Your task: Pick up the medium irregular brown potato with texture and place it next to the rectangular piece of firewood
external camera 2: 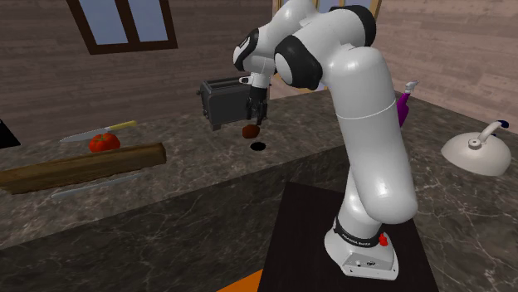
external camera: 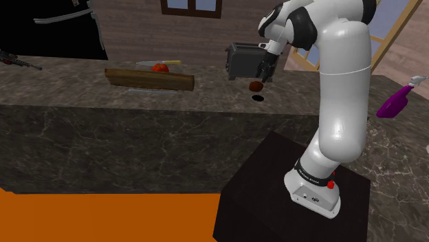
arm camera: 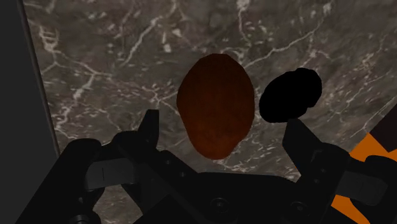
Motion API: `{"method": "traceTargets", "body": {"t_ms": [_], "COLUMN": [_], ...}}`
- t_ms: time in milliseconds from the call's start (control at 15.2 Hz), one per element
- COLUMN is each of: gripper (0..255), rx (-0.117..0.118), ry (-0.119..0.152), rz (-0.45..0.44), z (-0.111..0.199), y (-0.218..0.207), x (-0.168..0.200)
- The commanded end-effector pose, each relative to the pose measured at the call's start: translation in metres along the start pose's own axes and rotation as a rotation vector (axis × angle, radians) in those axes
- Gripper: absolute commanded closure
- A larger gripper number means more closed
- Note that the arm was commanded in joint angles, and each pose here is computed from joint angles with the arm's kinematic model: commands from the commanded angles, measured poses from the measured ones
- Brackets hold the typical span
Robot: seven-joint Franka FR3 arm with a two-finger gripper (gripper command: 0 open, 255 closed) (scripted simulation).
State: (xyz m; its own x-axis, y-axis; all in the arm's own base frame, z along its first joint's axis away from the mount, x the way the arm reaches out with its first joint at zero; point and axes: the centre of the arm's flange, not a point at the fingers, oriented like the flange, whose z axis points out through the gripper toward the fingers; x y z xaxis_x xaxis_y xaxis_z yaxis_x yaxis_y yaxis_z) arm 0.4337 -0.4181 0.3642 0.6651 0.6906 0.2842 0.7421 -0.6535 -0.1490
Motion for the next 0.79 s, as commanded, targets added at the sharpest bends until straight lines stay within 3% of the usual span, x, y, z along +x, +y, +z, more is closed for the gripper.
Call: {"method": "traceTargets", "body": {"t_ms": [0, 198, 726], "gripper": [0, 0, 0], "rx": [0.001, 0.001, 0.001], "ry": [0.002, 0.002, 0.002], "rz": [-0.003, -0.003, -0.003], "z": [0.011, 0.03, 0.029], "y": [0.001, 0.001, 0.001], "x": [0.0, 0.0, 0.0]}}
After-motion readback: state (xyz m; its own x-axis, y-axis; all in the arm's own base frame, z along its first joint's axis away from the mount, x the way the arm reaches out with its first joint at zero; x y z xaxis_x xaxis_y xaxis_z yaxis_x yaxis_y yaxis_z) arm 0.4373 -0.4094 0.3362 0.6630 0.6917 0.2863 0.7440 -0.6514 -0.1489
